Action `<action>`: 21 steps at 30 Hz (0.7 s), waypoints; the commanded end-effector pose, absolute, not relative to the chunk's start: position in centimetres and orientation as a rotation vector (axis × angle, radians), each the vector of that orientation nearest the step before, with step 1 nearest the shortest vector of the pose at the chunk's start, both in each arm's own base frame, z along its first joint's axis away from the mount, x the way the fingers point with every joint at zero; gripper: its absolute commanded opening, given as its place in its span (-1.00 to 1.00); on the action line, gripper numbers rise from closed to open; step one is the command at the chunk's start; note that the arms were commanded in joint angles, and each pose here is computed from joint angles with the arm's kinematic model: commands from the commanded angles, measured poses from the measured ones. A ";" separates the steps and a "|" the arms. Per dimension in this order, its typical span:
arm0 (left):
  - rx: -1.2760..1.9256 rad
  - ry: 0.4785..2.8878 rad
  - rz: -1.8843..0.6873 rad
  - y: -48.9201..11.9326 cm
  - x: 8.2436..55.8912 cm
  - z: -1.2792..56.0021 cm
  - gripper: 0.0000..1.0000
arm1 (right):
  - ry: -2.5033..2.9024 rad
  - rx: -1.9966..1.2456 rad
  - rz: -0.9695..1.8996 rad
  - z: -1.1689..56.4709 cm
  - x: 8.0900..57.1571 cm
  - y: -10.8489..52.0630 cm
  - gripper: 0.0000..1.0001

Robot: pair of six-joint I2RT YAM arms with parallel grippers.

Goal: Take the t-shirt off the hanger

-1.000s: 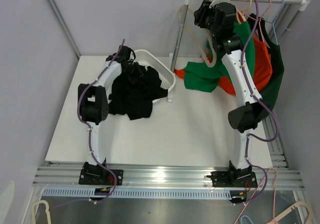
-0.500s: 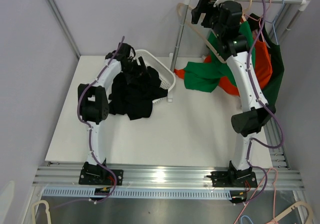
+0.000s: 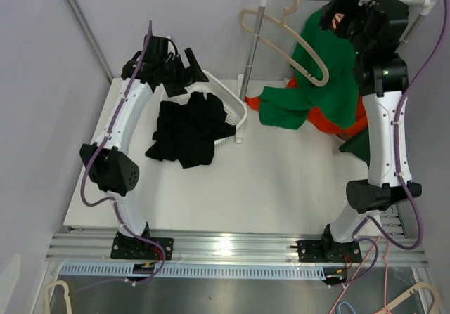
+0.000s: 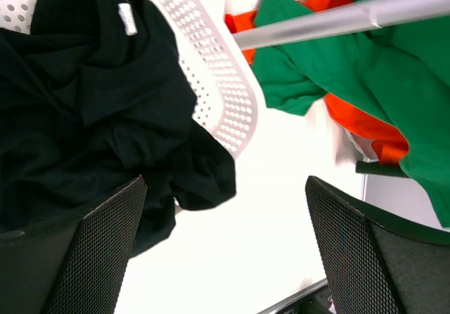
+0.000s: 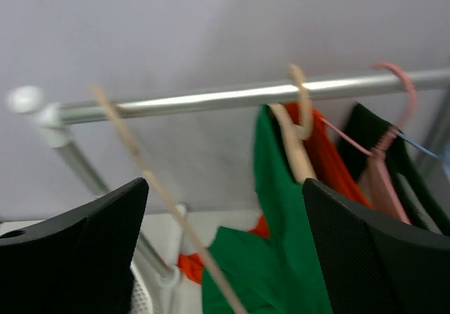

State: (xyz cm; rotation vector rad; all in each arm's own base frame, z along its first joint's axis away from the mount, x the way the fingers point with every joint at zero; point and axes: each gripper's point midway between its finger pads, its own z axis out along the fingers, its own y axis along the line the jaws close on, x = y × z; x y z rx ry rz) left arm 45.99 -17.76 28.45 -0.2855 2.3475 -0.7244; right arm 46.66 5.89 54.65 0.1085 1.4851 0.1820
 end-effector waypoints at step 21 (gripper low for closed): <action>-0.003 2.110 -0.654 -22.2 36.4 37.6 0.99 | 1.760 0.152 0.214 44.6 54.1 -1.7 0.52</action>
